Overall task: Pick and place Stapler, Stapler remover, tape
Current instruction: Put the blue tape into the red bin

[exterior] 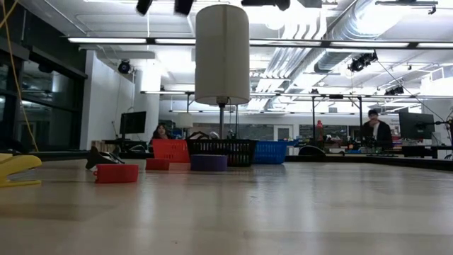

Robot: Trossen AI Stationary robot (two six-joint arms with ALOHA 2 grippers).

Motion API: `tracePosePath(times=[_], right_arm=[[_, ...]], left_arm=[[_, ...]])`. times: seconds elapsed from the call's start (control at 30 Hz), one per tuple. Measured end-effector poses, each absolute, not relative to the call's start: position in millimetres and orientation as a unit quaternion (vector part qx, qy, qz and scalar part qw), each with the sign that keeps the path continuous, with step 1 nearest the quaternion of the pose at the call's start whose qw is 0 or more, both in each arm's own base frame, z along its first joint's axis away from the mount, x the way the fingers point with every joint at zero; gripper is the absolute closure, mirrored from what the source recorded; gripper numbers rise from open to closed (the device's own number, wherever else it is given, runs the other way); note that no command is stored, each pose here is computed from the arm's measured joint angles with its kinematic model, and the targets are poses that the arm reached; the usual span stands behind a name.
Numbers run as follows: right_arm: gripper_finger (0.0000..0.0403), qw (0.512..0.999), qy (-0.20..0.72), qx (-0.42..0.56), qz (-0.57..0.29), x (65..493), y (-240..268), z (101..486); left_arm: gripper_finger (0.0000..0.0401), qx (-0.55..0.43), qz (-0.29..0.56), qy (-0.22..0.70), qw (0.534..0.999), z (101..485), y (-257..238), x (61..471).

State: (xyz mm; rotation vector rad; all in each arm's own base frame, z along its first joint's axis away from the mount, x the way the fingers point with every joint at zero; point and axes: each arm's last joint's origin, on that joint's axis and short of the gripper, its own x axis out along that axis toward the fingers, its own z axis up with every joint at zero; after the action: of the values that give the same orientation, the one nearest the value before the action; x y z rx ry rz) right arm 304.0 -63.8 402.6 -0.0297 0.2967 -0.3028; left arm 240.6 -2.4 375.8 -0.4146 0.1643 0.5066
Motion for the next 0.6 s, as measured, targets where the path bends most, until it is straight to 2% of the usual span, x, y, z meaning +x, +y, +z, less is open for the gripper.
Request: tracePosePath(times=[0.3, 0.6], right_arm=[[0.0219, 0.967, 0.192, 0.001, -0.167, 291.4, -73.2, 398.4], [0.0219, 0.949, 0.218, 0.006, -0.228, 285.7, -84.7, 393.5]], left_arm=[[0.0363, -0.258, 0.341, 0.167, 0.888, 353.7, 40.3, 227.3], [0.0363, -0.263, 0.354, 0.216, 0.871, 345.9, 101.6, 211.2]])
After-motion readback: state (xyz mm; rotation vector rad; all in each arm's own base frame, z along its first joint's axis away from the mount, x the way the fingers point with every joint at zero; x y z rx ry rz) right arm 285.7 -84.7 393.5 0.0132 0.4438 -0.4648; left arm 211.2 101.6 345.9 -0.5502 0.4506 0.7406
